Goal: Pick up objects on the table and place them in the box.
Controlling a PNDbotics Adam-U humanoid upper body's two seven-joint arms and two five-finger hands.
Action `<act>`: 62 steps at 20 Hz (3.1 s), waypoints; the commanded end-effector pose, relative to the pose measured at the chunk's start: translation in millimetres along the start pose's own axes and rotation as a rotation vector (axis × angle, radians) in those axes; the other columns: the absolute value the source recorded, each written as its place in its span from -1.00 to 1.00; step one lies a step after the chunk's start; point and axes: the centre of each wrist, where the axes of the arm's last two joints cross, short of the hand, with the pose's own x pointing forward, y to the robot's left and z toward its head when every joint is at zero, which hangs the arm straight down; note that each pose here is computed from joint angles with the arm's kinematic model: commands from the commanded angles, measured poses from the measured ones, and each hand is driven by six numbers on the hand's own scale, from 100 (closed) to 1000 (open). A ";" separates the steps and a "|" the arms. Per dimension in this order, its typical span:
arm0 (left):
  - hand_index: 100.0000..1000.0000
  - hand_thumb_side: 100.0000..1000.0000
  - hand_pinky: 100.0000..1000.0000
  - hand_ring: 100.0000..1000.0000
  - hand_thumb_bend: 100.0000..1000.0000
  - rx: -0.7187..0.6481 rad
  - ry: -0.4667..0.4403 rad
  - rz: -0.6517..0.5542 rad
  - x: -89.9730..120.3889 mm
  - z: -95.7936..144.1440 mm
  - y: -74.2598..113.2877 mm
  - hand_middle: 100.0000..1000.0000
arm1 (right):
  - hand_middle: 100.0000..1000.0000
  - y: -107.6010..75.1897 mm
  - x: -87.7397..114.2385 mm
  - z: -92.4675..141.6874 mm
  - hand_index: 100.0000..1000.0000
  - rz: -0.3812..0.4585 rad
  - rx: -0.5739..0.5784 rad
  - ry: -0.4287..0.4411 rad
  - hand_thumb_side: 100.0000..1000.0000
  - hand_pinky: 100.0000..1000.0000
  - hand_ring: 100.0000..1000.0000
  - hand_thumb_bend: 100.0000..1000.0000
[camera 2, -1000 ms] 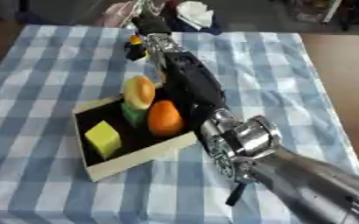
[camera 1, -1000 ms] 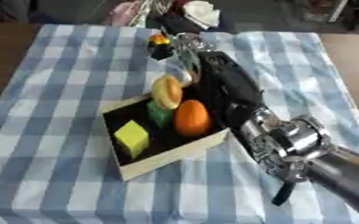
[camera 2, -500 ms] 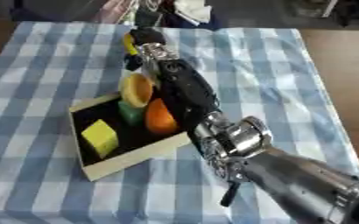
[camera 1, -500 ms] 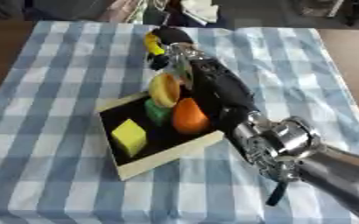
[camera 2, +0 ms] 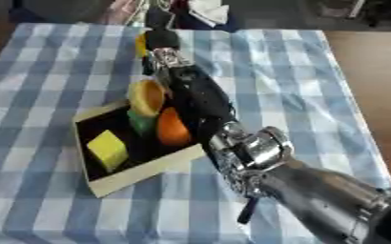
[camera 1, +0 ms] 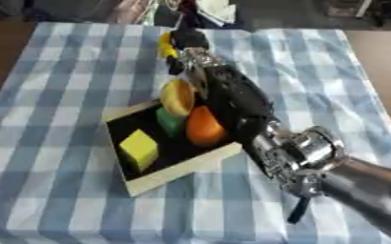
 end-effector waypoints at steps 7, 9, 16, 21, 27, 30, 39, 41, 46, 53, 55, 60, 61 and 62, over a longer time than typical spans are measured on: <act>0.57 0.10 0.29 0.06 -0.76 0.007 -0.033 -0.007 7.5 -4.0 2.9 0.07 | -0.29 -18.7 1.0 -3.0 -0.25 -0.139 -0.158 -0.050 -0.78 0.46 0.17 -1.00; 0.57 0.10 0.29 0.06 -0.75 0.008 -0.033 -0.007 7.5 -4.1 3.0 0.07 | -0.26 -21.9 1.8 -3.4 -0.21 -0.162 -0.174 -0.063 -0.78 0.48 0.18 -1.00; 0.57 0.11 0.29 0.06 -0.75 0.006 -0.032 -0.007 7.3 -3.8 2.8 0.07 | 0.88 -23.9 3.1 -3.8 0.94 -0.219 -0.180 -0.082 -0.58 0.71 0.68 -1.00; 0.57 0.12 0.29 0.06 -0.75 0.006 -0.032 -0.009 7.5 -2.8 1.9 0.07 | 0.95 -24.3 -3.8 -6.4 0.98 -0.189 -0.086 -0.043 -0.32 0.73 0.72 -1.00; 0.57 0.13 0.29 0.06 -0.76 0.008 -0.034 -0.010 8.4 -2.7 0.0 0.07 | 0.91 -22.2 -13.6 -7.9 0.94 -0.142 -0.024 0.011 -0.38 0.71 0.72 -1.00; 0.57 0.13 0.29 0.06 -0.76 0.010 -0.034 -0.011 8.6 -2.6 -0.5 0.07 | 0.57 -18.6 -15.8 -7.6 0.65 -0.115 0.010 0.028 -0.75 0.62 0.57 -1.00; 0.57 0.13 0.29 0.06 -0.76 0.014 -0.031 -0.011 7.9 -3.4 -0.2 0.07 | -0.25 -37.2 -13.8 -8.3 -0.23 -0.162 -0.206 0.019 -0.77 0.47 0.18 -1.00; 0.57 0.13 0.29 0.06 -0.76 0.016 -0.031 -0.011 7.6 -3.6 0.2 0.07 | -0.25 -42.9 -11.6 -8.7 -0.24 -0.198 -0.241 -0.002 -0.77 0.48 0.18 -1.00; 0.57 0.13 0.29 0.06 -0.75 0.024 -0.031 -0.014 7.2 -4.5 2.4 0.07 | -0.25 -67.5 -1.8 -9.7 -0.24 -0.266 -0.297 -0.113 -0.74 0.49 0.18 -1.00; 0.57 0.13 0.29 0.06 -0.76 0.059 -0.013 -0.032 2.9 -3.8 8.7 0.07 | -0.26 -119.2 17.5 -5.1 -0.24 -0.313 -0.358 -0.420 -0.67 0.49 0.19 -1.00; 0.57 0.13 0.29 0.06 -0.76 0.065 -0.006 -0.036 1.1 -3.1 9.8 0.07 | -0.26 -130.5 23.8 -0.1 -0.24 -0.326 -0.366 -0.524 -0.66 0.49 0.19 -1.00; 0.57 0.14 0.30 0.06 -0.75 0.082 0.012 -0.047 -3.6 0.0 13.6 0.07 | -0.26 -150.5 31.6 16.6 -0.23 -0.334 -0.356 -0.772 -0.73 0.48 0.20 -1.00; 0.57 0.14 0.30 0.06 -0.75 0.087 0.020 -0.052 -5.3 1.3 14.9 0.07 | -0.25 -153.0 30.6 21.3 -0.23 -0.330 -0.345 -0.827 -0.73 0.48 0.20 -1.00; 0.57 0.14 0.29 0.06 -0.75 0.093 0.029 -0.057 -7.0 2.7 16.1 0.07 | -0.25 -153.6 29.5 26.0 -0.23 -0.328 -0.329 -0.876 -0.74 0.48 0.20 -1.00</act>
